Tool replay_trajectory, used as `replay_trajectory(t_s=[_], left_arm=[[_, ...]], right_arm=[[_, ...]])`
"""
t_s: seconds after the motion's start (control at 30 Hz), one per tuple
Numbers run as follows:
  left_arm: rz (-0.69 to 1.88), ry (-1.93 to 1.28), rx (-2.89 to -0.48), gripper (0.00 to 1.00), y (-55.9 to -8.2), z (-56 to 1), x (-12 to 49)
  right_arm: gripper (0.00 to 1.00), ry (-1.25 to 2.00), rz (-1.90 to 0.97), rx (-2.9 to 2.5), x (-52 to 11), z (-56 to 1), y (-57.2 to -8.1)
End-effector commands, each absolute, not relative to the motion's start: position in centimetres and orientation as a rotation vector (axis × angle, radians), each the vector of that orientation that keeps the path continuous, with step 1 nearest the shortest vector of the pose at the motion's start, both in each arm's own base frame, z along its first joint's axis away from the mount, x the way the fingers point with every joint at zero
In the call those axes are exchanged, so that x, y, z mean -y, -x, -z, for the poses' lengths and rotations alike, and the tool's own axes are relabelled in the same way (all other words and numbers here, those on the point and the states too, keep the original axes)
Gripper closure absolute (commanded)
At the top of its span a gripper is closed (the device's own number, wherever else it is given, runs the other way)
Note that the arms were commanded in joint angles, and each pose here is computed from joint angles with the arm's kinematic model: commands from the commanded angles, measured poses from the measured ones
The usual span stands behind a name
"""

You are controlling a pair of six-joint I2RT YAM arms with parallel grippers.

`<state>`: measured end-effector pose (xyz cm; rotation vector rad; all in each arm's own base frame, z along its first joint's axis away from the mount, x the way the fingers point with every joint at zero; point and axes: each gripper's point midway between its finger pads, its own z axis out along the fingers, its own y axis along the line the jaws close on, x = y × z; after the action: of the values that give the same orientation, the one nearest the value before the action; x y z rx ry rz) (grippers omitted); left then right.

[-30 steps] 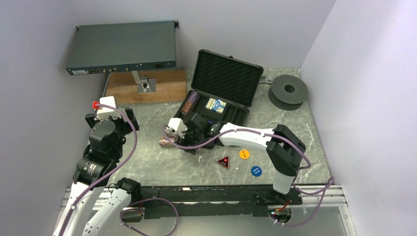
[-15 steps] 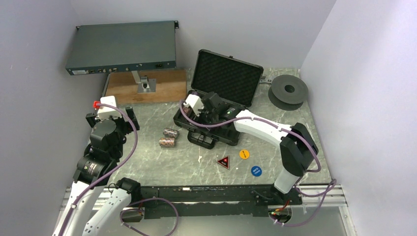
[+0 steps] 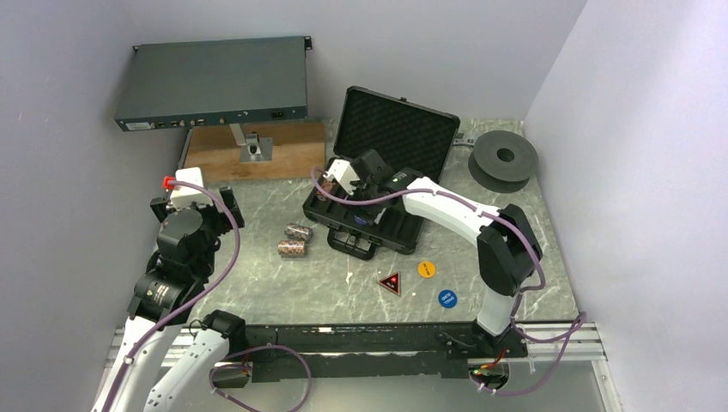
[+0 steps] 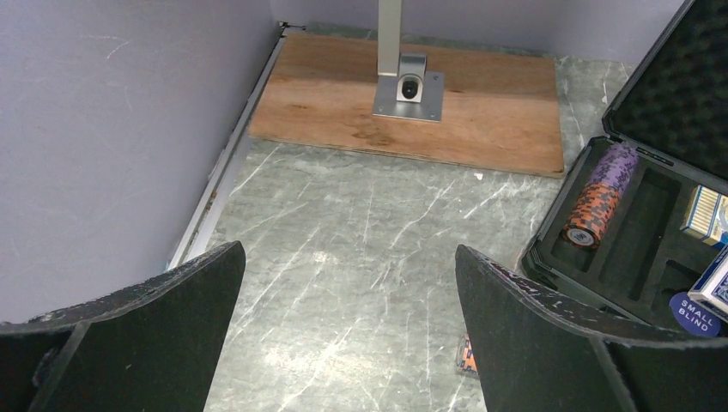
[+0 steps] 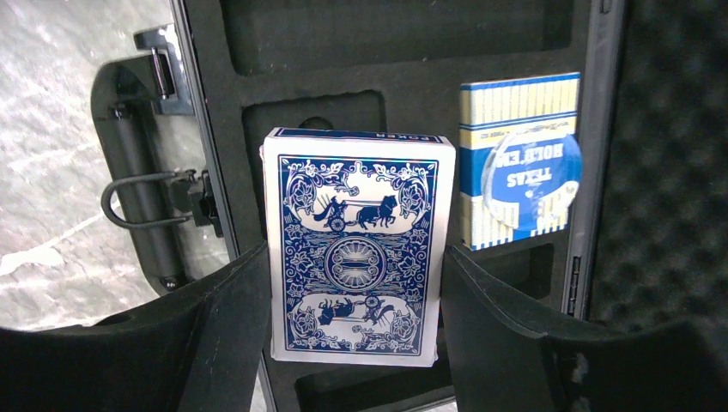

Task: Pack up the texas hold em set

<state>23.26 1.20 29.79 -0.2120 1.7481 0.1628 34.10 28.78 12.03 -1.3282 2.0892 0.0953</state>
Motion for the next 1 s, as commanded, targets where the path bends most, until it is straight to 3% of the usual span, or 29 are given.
replay_trajectory(t_s=[0.0, 0.97], left_arm=[[-0.121, 0.235, -1.697, 0.0, -23.0, -31.7, -1.1], [-0.127, 0.243, -1.687, 0.0, -22.8, -31.9, -1.4]], right_arm=[[0.43, 1.431, -0.038, -2.104, -28.2, -11.9, -34.1], [0.46, 1.649, -0.069, -2.197, -29.6, -9.1, -34.5]])
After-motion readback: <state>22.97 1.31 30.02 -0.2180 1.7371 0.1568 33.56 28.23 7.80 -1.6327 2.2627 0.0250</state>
